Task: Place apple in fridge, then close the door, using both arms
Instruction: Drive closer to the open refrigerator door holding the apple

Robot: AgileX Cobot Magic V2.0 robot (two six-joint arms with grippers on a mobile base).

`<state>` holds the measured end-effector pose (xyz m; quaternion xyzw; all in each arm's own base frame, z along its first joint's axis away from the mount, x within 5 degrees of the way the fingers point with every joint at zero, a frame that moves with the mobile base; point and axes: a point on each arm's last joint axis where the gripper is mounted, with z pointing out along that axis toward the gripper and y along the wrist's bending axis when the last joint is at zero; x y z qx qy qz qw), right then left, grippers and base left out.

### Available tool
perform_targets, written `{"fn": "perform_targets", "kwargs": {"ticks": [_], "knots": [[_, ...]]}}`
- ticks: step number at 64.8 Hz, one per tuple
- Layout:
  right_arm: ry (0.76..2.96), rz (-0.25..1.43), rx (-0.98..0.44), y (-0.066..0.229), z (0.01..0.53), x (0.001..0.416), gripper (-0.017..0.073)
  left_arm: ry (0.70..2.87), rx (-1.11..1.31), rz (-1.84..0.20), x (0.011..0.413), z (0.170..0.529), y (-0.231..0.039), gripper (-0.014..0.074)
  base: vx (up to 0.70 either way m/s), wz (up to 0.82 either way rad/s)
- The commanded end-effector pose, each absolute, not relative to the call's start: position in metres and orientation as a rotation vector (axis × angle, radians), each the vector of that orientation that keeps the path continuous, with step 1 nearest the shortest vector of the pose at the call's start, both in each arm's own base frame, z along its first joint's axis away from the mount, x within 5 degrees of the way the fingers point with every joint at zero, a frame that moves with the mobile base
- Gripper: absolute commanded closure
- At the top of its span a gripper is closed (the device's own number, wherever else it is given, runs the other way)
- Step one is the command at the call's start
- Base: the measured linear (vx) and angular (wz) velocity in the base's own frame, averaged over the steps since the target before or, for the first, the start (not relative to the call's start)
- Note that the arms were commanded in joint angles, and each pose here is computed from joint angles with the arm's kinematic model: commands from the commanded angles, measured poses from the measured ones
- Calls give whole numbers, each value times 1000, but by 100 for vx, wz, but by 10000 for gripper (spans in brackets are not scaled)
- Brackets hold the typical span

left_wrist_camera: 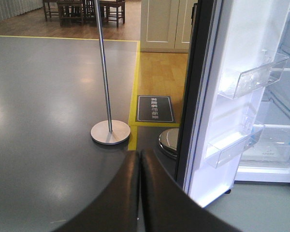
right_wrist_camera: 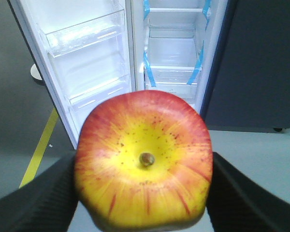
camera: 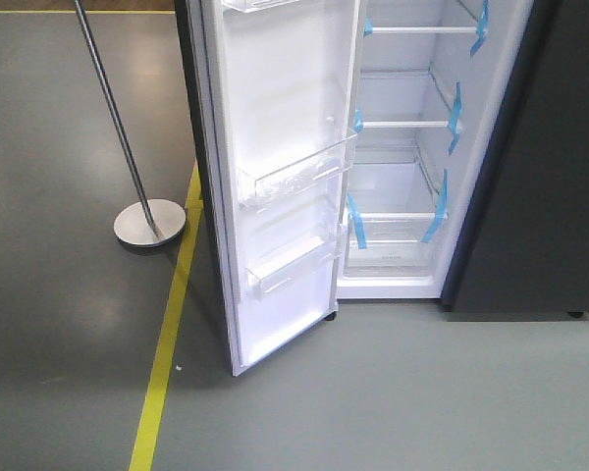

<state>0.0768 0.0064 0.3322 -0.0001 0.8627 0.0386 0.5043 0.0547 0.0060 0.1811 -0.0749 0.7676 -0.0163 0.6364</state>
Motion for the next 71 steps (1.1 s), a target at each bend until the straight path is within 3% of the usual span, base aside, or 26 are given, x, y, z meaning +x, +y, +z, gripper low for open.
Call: {"fn": "perform_targets", "kwargs": {"ticks": [1, 71], "knots": [[1987, 84, 14, 5, 346, 80, 435, 1687, -154, -66, 56, 182, 4, 599, 5, 1], [1987, 84, 14, 5, 346, 80, 435, 1687, -154, -66, 56, 182, 4, 599, 5, 0]]}}
